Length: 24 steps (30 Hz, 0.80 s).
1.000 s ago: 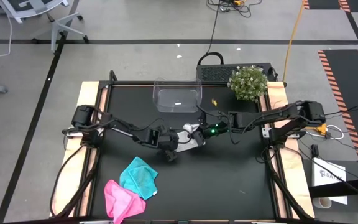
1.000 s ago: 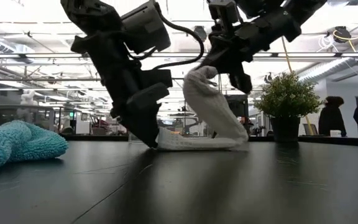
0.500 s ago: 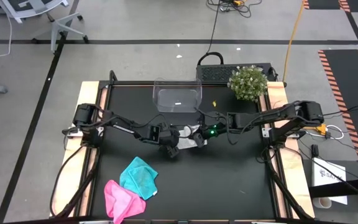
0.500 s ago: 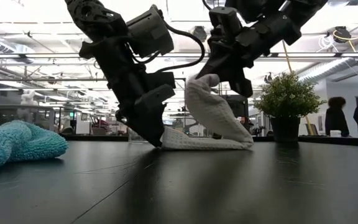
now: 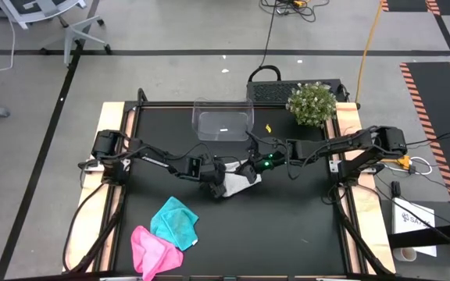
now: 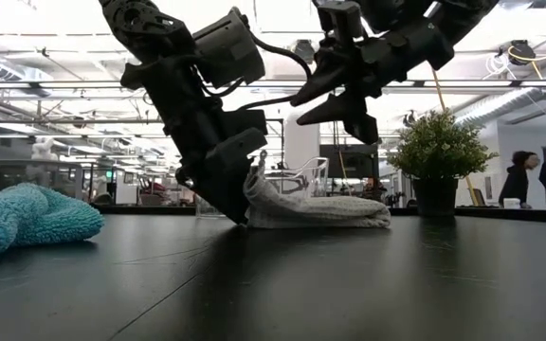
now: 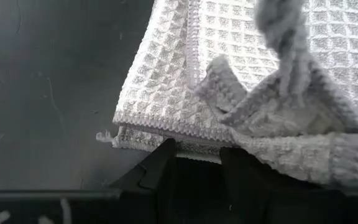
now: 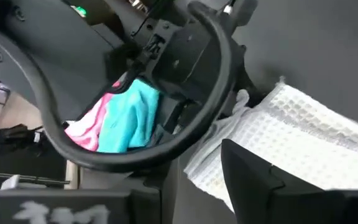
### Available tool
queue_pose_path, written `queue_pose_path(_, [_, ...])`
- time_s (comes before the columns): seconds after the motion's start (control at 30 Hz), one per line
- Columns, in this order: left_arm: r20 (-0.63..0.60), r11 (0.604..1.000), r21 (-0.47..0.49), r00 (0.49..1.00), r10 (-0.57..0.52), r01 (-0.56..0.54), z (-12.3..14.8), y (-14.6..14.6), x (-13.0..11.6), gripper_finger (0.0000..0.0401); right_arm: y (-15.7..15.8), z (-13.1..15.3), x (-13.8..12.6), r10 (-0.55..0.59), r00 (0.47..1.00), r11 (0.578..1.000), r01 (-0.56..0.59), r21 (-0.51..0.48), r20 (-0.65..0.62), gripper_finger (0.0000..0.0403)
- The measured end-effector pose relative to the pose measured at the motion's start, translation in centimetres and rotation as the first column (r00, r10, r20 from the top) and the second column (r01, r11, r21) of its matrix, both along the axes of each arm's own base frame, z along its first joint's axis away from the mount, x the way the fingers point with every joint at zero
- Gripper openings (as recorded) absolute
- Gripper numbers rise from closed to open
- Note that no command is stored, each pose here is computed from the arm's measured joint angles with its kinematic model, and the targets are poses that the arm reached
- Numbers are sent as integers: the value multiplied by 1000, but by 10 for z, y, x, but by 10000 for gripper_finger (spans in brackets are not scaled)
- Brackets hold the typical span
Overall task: Fold microfiber towels
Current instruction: Fold the white microfiber towel
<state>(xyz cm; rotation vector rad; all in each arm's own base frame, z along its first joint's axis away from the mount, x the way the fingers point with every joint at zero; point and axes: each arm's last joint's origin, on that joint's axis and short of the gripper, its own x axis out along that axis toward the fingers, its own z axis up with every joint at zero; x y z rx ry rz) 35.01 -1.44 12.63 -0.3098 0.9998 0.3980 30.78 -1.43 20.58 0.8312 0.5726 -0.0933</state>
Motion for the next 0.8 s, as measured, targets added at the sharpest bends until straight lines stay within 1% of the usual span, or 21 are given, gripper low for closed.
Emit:
queue_pose_path(0.1, [-24, 1000, -1, 1000, -1, 1, 0, 0, -2, 133, 1, -6, -4, 15, 997, 1000, -14, 15, -80, 93])
queue_pose_path(0.17, [-63, 1000, -26, 998, -11, 9, 2, 0, -7, 133, 1, -10, -7, 17, 991, 1000, -14, 20, -132, 85])
queue_pose_path(0.27, [-156, 998, -57, 988, -9, 1, 13, -3, -22, 133, 2, -11, -9, 38, 988, 999, -33, 34, -146, 79])
queue_pose_path(0.3, [-186, 999, -45, 982, -20, 12, 18, -5, -28, 133, 2, -11, -8, 47, 990, 999, -42, 34, -136, 78])
queue_pose_path(0.33, [-211, 999, -13, 977, -37, 34, 24, -8, -35, 133, 2, -10, -8, 60, 990, 998, -55, 38, -128, 78])
queue_pose_path(0.4, [-208, 991, 86, 974, -87, 107, 43, -15, -44, 133, 2, -10, -7, 77, 990, 997, -74, 24, -119, 79])
queue_pose_path(0.43, [-212, 975, 147, 968, -132, 165, 52, -19, -48, 133, 2, -10, -8, 83, 989, 996, -82, 16, -121, 79])
queue_pose_path(0.47, [-229, 950, 209, 956, -183, 232, 58, -24, -52, 133, 1, -10, -8, 88, 989, 996, -87, 9, -120, 81])
queue_pose_path(0.53, [-279, 880, 313, 920, -275, 358, 65, -33, -57, 133, 1, -10, -8, 89, 989, 996, -88, 8, -120, 82])
queue_pose_path(0.57, [-288, 849, 343, 906, -312, 401, 68, -36, -58, 133, 0, -10, -8, 92, 989, 996, -91, 11, -119, 82])
queue_pose_path(0.6, [-294, 825, 357, 891, -346, 438, 71, -39, -59, 133, 0, -10, -8, 97, 988, 995, -96, 17, -118, 82])
queue_pose_path(0.67, [-299, 793, 369, 870, -392, 485, 74, -44, -60, 133, -1, -10, -8, 102, 988, 995, -100, 22, -117, 81])
queue_pose_path(0.73, [-316, 754, 368, 836, -448, 544, 73, -51, -60, 133, -1, -10, -8, 103, 988, 995, -101, 21, -116, 80])
queue_pose_path(0.8, [-349, 696, 374, 788, -507, 613, 69, -58, -59, 133, -1, -10, -8, 105, 988, 994, -104, 18, -117, 80])
